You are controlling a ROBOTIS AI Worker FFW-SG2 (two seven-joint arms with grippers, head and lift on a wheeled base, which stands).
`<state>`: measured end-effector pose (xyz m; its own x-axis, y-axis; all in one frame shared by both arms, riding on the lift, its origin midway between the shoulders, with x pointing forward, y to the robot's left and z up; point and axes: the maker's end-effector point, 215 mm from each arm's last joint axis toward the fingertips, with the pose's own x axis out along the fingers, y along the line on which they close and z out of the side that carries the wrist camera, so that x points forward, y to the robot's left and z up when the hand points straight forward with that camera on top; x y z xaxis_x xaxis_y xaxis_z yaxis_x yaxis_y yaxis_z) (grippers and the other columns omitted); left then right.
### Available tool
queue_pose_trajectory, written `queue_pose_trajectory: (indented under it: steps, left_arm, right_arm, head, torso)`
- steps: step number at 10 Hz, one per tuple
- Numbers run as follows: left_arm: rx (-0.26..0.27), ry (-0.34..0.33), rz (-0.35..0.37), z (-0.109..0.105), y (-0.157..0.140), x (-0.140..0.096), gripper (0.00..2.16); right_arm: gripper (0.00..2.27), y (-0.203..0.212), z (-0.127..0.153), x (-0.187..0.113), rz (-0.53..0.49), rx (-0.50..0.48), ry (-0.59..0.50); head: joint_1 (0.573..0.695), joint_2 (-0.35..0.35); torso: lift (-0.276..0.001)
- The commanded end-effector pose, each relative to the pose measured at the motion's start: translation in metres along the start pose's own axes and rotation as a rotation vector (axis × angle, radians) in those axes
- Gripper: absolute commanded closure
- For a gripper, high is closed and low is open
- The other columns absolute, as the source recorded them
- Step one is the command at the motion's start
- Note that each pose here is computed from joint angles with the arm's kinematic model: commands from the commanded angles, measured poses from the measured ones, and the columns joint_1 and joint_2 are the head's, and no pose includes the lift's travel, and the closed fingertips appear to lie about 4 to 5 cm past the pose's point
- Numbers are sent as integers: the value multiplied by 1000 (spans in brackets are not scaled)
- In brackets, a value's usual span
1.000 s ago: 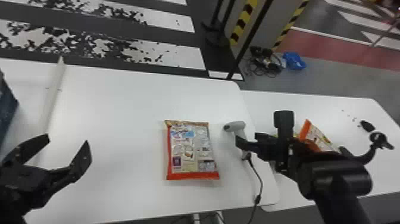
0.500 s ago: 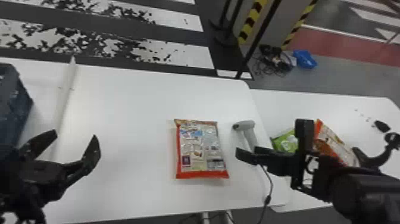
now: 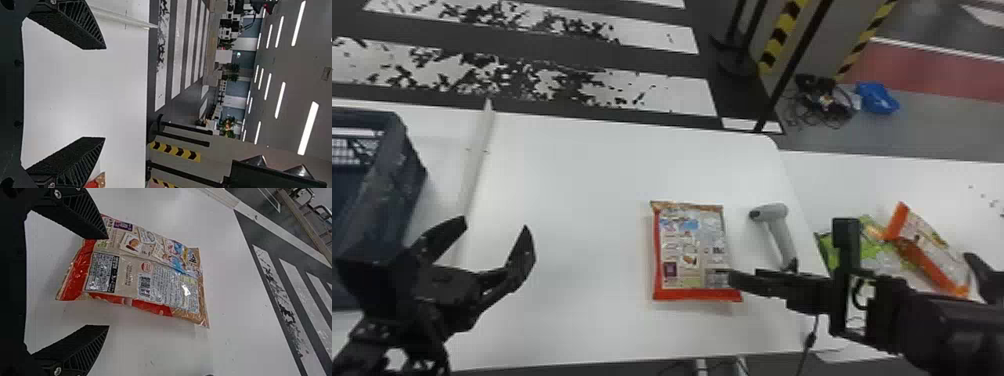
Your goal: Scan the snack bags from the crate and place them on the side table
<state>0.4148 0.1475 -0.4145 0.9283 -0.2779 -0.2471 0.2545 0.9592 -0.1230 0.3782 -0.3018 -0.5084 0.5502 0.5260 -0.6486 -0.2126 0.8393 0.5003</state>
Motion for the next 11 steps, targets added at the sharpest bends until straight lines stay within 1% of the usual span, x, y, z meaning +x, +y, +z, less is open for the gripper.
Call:
queue_pose_trajectory:
  steps: [1,4,5,6,7,8,9,10,11]
  left_arm:
    - [0,1,0,-1,0,0,39]
    - [0,6,0,-3,0,-1,39]
    - [0,6,-3,-3,0,-1,39]
    - [-2,9,-3,-5,0,-1,39]
    - [-2,9,-5,-5,-1,-1,39]
    - [-2,11,-4,-6,0,-2,39]
    - [-2,11,-4,-6,0,-2,39]
    - [-1,10,-1,-5,2,-2,39]
    - [-1,9,0,-4,3,-2,39]
  right_arm:
    - [87,-5,-5,13,18,12,12]
    - [87,-13,-8,31,-6,-62,28]
    - [87,-11,-14,36,-2,-68,43]
    - [181,-6,-17,40,9,-83,53]
    - [637,-6,-20,44,9,-92,67]
    - [1808,-3,-23,47,14,-103,80]
    - [2256,-5,-23,46,10,-107,84]
    - [2256,-1,-19,42,21,-103,69]
    - [2256,3,-9,31,52,-76,36]
  head:
    - [695,-220]
    - [695,-210]
    - [695,-208]
    - [695,-205]
    - [695,-197]
    - [695,-193]
    - [695,-186]
    - [695,-184]
    - [695,-183]
  torso:
    - [-81]
    - [-81]
    - [-81]
    - [-81]
    - [-81]
    - [-81]
    - [-81]
    - [-81]
    - [-81]
